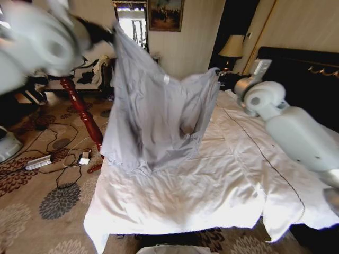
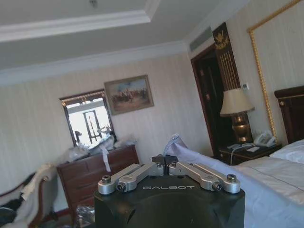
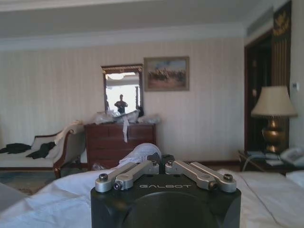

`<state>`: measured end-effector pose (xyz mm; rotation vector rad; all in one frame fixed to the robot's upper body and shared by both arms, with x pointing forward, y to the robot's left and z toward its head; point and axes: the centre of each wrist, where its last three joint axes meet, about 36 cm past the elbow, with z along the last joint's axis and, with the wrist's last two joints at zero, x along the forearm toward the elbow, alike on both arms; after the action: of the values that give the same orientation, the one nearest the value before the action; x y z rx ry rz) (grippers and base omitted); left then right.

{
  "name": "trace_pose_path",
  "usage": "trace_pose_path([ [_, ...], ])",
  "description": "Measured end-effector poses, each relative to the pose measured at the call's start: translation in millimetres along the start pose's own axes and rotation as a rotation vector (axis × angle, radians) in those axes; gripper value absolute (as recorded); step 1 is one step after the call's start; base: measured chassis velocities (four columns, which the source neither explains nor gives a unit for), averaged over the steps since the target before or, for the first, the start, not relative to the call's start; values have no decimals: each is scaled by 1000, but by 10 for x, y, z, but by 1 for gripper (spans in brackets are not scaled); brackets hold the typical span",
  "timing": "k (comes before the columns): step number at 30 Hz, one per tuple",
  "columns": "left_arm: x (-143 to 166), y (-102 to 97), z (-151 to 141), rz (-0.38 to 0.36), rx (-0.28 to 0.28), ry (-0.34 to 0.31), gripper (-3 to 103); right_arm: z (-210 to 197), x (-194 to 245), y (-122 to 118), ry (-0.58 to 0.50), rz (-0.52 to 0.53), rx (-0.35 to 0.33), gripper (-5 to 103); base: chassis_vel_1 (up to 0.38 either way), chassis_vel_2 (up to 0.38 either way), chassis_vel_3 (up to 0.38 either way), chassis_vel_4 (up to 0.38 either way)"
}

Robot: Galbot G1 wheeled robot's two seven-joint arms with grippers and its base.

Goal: Pick up the clothes from the bed and hang them on the clothes hanger.

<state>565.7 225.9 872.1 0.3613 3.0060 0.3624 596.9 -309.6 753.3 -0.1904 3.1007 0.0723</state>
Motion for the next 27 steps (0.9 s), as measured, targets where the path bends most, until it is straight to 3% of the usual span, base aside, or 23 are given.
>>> trace_pose_path([
  [4, -626, -362, 433, 34, 21, 45, 0, 192, -367, -21, 44, 36, -34, 0, 0, 0, 0, 0],
  [5, -626, -362, 433, 34, 21, 45, 0, 192, -367, -21, 44, 36, -34, 0, 0, 0, 0, 0],
  [8, -1016, -392, 519, -2, 34, 49, 0, 156, -651, 26, 29, 59, -40, 0, 0, 0, 0, 0],
  [12, -1519, -388, 325, -51, 42, 16, 0, -11, -1085, -20, -5, 115, -24, 0, 0, 0, 0, 0],
  [13, -1519, -388, 325, -51, 42, 16, 0, -11, -1085, -20, -5, 115, -24, 0, 0, 0, 0, 0],
  [15, -1723, -392, -100, -75, 41, -38, 0, -237, -1254, -53, -38, 136, -16, 0, 0, 0, 0, 0],
  [16, -1723, -392, -100, -75, 41, -38, 0, -237, -1254, -53, -38, 136, -16, 0, 0, 0, 0, 0],
  [20, -1574, -287, -639, -88, 40, -119, 0, -515, -1203, -15, -103, 129, 0, 0, 0, 0, 0, 0],
  [22, -1531, -263, -669, -90, 35, -125, 0, -544, -1175, -7, -112, 126, 1, 0, 0, 0, 0, 0],
  [26, -1025, -61, -616, -93, -12, -120, 0, -550, -846, 43, -145, 100, 3, 0, 0, 0, 0, 0],
  [27, -1025, -61, -616, -93, -12, -120, 0, -550, -846, 43, -145, 100, 3, 0, 0, 0, 0, 0],
])
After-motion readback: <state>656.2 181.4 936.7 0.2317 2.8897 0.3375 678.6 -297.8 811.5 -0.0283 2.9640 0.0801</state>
